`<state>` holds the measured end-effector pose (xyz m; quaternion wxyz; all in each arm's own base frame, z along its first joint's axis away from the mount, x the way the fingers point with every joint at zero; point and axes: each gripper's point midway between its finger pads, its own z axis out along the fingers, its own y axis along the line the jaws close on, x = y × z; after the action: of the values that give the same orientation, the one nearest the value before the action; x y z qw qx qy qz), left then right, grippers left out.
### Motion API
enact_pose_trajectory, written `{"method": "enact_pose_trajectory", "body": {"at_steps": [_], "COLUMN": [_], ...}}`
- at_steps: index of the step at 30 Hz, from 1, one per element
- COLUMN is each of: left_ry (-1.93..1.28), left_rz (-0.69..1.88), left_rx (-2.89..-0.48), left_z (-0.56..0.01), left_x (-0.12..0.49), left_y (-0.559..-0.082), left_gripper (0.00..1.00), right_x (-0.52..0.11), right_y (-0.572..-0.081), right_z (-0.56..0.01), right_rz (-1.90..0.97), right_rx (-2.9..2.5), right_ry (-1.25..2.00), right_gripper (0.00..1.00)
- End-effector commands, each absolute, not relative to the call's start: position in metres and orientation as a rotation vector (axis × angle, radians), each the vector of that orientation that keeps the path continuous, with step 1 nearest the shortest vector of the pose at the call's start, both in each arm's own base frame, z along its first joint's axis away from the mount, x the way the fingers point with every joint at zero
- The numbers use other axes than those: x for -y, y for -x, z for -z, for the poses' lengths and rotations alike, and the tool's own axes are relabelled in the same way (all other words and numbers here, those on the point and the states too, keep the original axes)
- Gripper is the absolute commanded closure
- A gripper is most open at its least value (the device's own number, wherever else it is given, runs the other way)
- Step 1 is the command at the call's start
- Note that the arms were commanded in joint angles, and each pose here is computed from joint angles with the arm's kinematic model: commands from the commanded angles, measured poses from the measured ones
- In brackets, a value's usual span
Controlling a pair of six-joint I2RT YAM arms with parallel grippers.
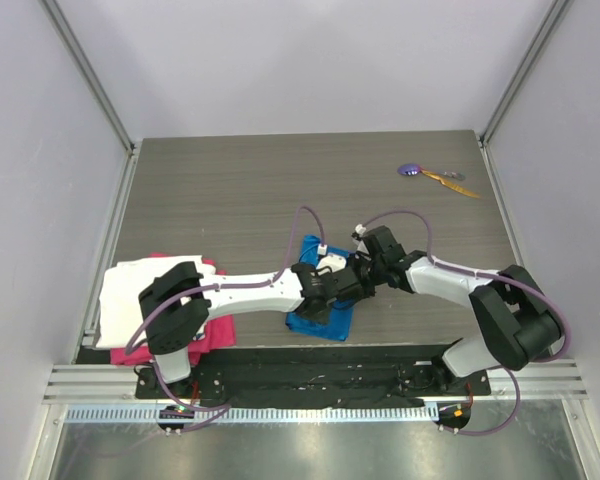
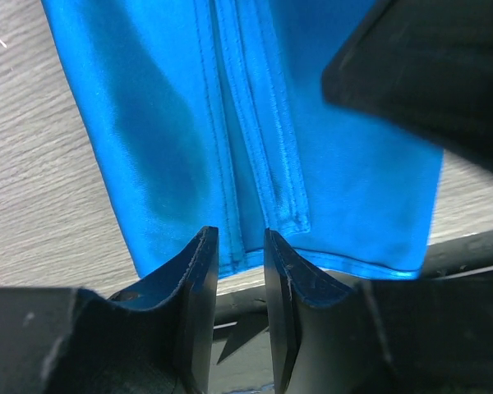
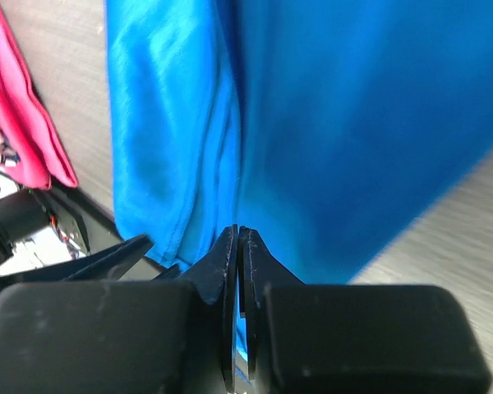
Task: Fold the napkin into a case and place the utensils inside
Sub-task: Fold the lower triangle-folded napkin at the center of the board.
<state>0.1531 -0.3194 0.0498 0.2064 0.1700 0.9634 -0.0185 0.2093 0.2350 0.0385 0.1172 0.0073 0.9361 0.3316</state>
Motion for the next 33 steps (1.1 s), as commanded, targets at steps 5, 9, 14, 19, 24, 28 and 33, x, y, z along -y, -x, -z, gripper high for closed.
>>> {"method": "enact_pose_trajectory", "body": {"at_steps": [5,9,14,19,24,28,33], "left_ry": [-0.435,-0.441,-0.437,-0.437,-0.432,-0.419,-0.400], "left_rz": [0.013,0.035,0.018,0.044,0.088,0.104,0.131], "left_rx": [-2.672,-2.699,-2.720,-2.737,-2.769,-2.761,-2.741], "left_z": [-0.044,-0.037,-0.026,-0.019,-0.008,-0.011,-0.028], "left_x": [0.311,0.313,0.308,0.310,0.313,0.313,0.315], "left_y": [-0.156,-0.151,-0.147,-0.144,-0.139,-0.139,-0.142], "left_gripper": [0.68,0.68,0.68,0.72,0.79,0.86,0.94], "right_x": [-0.256,-0.258,-0.258,-0.262,-0.262,-0.261,-0.263], "right_y": [-0.207,-0.206,-0.203,-0.196,-0.192,-0.188,-0.179], "right_z": [-0.048,-0.048,-0.042,-0.037,-0.032,-0.032,-0.029], "right_rz": [-1.067,-1.069,-1.065,-1.076,-1.073,-1.073,-1.068], "right_rx": [-2.669,-2.666,-2.681,-2.699,-2.711,-2.715,-2.733], "right_ry": [-0.004,-0.007,-0.009,-0.004,-0.008,-0.011,-0.009], "right_gripper": [0.94,0.96,0.96,0.97,0.97,0.98,0.98]}}
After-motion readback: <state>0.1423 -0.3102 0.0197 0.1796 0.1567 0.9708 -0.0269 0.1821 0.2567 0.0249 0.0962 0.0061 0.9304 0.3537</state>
